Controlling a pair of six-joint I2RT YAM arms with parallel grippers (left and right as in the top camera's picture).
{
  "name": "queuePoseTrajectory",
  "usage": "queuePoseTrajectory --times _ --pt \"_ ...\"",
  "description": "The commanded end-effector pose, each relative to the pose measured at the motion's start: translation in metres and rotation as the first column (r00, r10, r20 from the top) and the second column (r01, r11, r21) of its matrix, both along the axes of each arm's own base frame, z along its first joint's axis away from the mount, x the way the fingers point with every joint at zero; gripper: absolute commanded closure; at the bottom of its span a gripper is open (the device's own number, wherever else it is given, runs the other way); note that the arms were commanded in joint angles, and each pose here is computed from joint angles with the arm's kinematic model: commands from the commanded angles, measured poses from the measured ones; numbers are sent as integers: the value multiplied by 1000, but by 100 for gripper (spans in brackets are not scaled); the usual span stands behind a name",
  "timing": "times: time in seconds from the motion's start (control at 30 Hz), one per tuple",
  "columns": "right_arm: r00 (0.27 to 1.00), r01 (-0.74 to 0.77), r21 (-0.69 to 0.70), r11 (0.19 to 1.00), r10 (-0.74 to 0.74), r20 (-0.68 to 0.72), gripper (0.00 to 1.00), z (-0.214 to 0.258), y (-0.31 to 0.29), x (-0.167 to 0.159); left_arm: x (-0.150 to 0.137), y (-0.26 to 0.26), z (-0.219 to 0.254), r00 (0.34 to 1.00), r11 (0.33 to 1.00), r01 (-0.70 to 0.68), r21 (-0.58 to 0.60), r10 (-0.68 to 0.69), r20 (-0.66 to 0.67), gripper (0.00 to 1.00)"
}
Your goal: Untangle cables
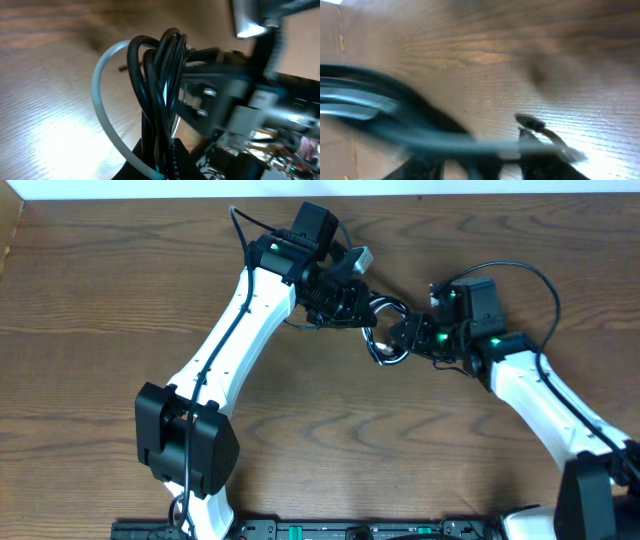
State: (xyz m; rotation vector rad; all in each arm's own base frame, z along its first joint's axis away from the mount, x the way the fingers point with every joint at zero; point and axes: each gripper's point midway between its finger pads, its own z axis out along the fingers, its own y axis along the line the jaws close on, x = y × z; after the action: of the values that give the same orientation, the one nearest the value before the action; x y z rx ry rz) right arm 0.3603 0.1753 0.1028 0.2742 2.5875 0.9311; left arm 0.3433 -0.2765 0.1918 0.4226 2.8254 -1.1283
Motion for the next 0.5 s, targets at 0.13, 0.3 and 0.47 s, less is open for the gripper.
queuePoseTrajectory --times 0.13,0.3,0.47 --pt "999 42 -12 999 -42 -10 99 -4 -8 6 -2 0 4 1000 1000 12 -16 -12 8 92" --pt "998 57 -19 998 -56 9 99 6 -20 5 12 22 -14 996 988 -52 147 42 73 92" --pt "997 75 -74 994 -76 -4 99 2 -30 0 19 37 -22 992 968 -90 236 66 109 83"
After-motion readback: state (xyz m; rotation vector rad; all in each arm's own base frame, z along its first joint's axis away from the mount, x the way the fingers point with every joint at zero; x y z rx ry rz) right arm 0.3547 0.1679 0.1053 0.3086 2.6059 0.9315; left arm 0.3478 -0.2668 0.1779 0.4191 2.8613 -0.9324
